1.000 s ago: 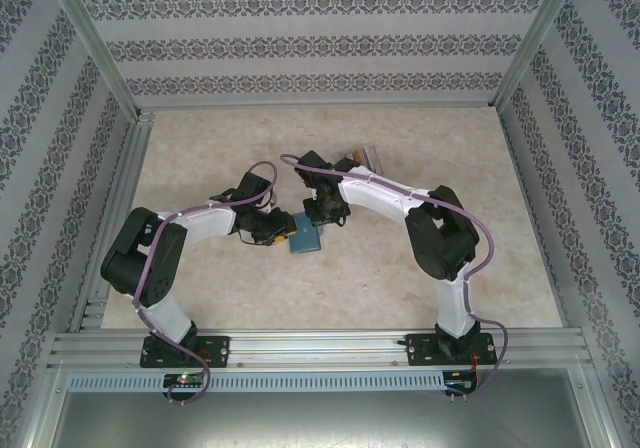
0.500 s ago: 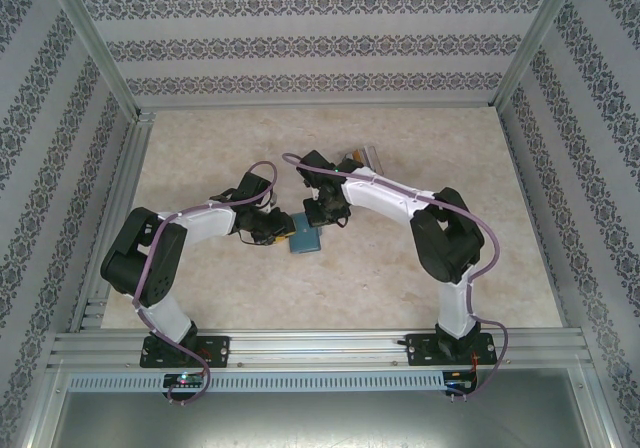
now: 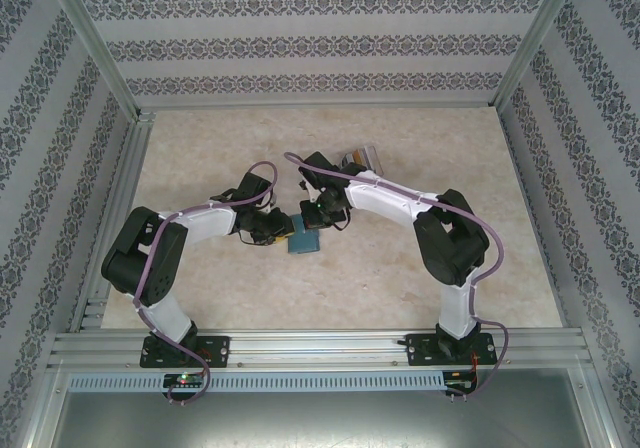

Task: Put the credit cards into the card holder
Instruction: Close the button on the card holder.

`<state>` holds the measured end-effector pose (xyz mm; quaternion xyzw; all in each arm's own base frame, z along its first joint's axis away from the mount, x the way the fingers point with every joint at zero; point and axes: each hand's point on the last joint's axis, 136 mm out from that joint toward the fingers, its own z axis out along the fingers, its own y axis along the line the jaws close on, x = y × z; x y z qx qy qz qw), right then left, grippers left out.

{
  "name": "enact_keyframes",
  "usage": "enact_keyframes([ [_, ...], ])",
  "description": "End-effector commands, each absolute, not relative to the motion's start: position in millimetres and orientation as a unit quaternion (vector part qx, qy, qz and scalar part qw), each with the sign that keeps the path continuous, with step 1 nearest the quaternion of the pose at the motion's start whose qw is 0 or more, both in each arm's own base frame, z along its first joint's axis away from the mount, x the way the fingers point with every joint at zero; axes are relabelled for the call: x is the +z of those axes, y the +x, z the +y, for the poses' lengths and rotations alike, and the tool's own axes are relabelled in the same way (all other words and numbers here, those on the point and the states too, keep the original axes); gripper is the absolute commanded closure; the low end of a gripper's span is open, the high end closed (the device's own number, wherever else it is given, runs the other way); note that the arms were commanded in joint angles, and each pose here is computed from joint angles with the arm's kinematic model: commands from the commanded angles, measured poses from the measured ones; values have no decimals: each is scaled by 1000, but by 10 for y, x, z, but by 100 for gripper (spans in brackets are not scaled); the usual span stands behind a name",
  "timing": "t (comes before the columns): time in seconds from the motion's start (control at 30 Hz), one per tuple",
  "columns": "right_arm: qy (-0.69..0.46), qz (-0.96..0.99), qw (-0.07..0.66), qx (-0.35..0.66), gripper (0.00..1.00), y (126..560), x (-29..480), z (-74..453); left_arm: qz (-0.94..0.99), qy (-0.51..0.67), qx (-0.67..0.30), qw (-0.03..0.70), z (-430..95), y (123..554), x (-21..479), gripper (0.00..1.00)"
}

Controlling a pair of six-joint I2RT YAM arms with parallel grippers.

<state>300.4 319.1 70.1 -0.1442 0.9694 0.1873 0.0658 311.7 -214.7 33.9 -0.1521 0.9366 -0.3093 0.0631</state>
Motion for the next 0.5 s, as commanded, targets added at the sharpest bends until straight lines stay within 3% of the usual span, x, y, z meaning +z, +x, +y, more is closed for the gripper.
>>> enact_keyframes([
  [0.0,-138,969,50,201,100,2965,641,3229,940,-143,-301,65,-2173,3124,310,75],
  [0.47,-142,973,35,176,100,2986,459,3294,938,-145,-307,67,-2187,3127,327,78],
])
